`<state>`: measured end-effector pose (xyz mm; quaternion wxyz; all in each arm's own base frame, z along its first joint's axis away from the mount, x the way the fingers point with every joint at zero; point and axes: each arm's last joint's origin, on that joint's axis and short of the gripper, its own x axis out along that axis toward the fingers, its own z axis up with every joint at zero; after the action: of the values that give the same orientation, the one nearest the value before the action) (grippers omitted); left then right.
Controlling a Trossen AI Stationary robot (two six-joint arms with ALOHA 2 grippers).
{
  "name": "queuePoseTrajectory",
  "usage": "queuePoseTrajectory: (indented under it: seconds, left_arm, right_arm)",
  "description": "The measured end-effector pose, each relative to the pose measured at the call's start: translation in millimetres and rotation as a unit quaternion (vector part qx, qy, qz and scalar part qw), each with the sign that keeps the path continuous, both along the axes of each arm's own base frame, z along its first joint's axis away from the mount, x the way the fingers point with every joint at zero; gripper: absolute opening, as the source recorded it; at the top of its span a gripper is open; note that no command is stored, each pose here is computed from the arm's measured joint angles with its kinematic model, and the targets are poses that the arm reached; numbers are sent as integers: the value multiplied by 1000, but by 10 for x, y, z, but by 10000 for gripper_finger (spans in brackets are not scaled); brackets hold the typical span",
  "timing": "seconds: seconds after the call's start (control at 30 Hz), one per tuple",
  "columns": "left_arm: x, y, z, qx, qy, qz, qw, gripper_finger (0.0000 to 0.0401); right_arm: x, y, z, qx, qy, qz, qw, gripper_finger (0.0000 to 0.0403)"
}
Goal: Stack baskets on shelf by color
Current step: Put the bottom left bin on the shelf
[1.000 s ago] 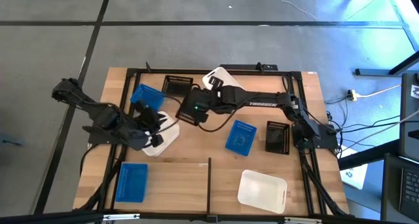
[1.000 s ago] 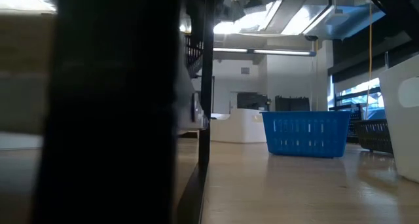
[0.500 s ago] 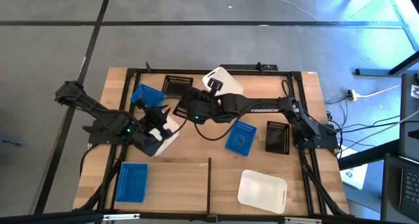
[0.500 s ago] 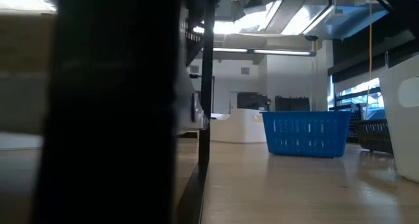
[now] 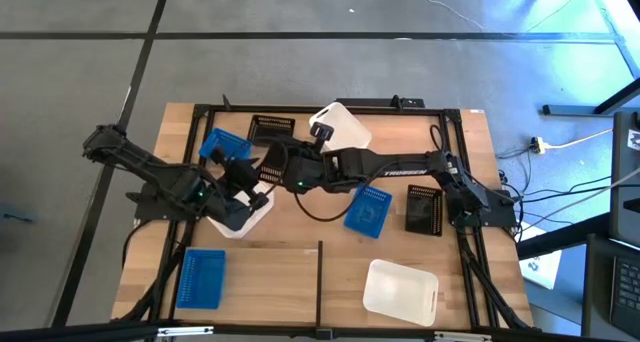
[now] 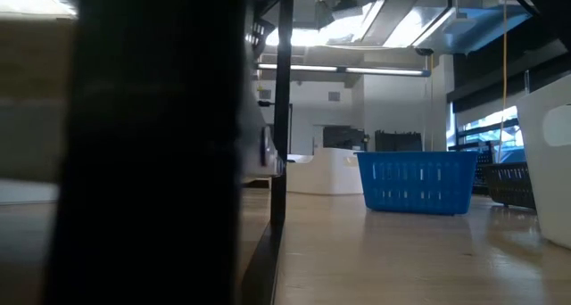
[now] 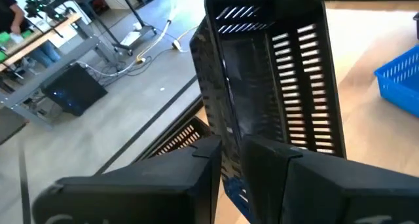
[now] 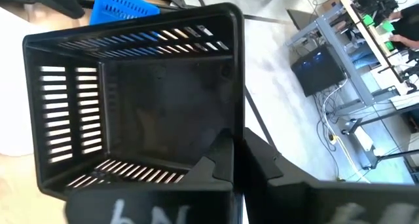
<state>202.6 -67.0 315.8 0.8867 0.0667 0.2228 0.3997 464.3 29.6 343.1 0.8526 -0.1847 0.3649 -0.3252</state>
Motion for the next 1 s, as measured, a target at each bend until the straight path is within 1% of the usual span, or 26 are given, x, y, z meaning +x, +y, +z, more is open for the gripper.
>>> queuePoseTrajectory:
  seconds: [0.1, 0.23, 0.43, 0.67, 0.87, 1.0]
  left_arm:
    - [6, 18, 0, 1, 2, 3, 1000, 55]
    - [17, 43, 1, 3, 3, 8, 1000, 55]
    - [40, 40, 16, -5, -12, 10, 1000, 55]
    - [46, 37, 19, -9, -15, 8, 1000, 55]
    - [36, -3, 18, 2, 7, -15, 1000, 55]
    - [29, -23, 17, 3, 9, -20, 1000, 55]
  right_arm:
    - [5, 1, 5, -3, 0, 4, 1000, 1]
    - [15, 7, 5, 9, -2, 14, 1000, 1]
    - [20, 8, 10, 9, -6, 15, 1000, 1]
    - [21, 2, 9, 11, -6, 16, 1000, 1]
    - [24, -10, 10, 12, -7, 15, 1000, 1]
    - [24, -12, 10, 12, -7, 14, 1000, 1]
